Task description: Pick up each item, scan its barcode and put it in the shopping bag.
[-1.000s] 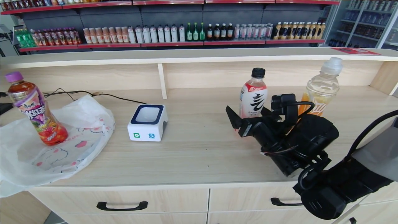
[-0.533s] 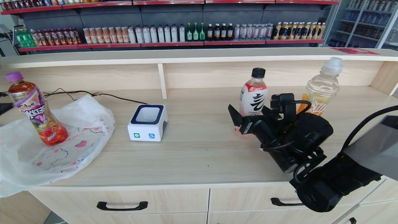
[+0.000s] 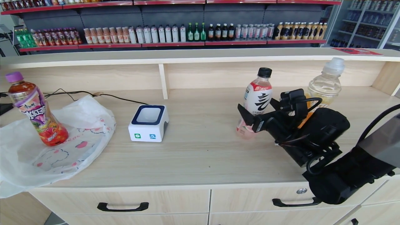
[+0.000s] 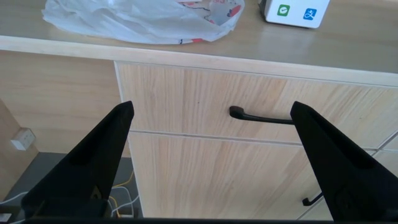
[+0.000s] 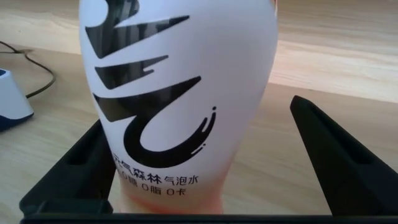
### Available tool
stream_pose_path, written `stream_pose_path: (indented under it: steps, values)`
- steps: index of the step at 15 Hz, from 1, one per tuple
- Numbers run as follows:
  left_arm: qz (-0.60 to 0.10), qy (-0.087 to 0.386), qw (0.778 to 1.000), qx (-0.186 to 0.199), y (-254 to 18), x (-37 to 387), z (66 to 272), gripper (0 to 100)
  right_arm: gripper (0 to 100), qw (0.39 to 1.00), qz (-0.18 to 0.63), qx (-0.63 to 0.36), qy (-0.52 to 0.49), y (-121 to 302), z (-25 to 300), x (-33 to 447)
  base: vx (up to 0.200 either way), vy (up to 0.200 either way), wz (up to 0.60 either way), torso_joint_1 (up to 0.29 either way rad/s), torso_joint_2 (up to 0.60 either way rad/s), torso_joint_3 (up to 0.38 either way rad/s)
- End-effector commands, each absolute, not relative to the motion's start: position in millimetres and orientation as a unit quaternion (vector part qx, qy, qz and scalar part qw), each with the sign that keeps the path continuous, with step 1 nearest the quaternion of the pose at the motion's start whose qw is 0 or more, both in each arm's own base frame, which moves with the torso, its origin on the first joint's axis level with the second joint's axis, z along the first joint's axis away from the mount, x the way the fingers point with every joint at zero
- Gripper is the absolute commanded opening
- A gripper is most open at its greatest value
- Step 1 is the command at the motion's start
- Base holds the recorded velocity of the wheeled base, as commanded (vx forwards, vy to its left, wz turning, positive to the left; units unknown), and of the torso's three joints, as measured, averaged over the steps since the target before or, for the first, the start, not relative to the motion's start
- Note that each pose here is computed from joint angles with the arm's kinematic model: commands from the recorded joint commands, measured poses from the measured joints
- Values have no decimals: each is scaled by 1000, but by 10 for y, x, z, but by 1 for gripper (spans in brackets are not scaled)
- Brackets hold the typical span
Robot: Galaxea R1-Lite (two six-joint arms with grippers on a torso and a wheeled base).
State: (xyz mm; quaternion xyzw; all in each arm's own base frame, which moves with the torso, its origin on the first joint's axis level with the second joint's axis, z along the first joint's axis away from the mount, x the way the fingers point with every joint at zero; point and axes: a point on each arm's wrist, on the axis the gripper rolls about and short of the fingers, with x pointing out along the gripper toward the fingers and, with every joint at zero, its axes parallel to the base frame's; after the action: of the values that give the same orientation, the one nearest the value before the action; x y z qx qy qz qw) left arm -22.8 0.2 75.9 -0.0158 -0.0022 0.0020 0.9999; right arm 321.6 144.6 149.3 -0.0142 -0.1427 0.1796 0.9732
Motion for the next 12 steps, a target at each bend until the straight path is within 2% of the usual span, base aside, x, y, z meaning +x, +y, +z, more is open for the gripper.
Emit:
stream_pose_path:
  steps: [1,12]
  values:
    - [2,-2,1000,-16,2,-228,760,100,100,973,179,-19,-146,1430,1508,3210,0,0,0,0,0,0]
    - [3,-3,1000,-17,1,-228,761,100,100,966,214,-14,-143,1633,1464,3173,0,0,0,0,0,0]
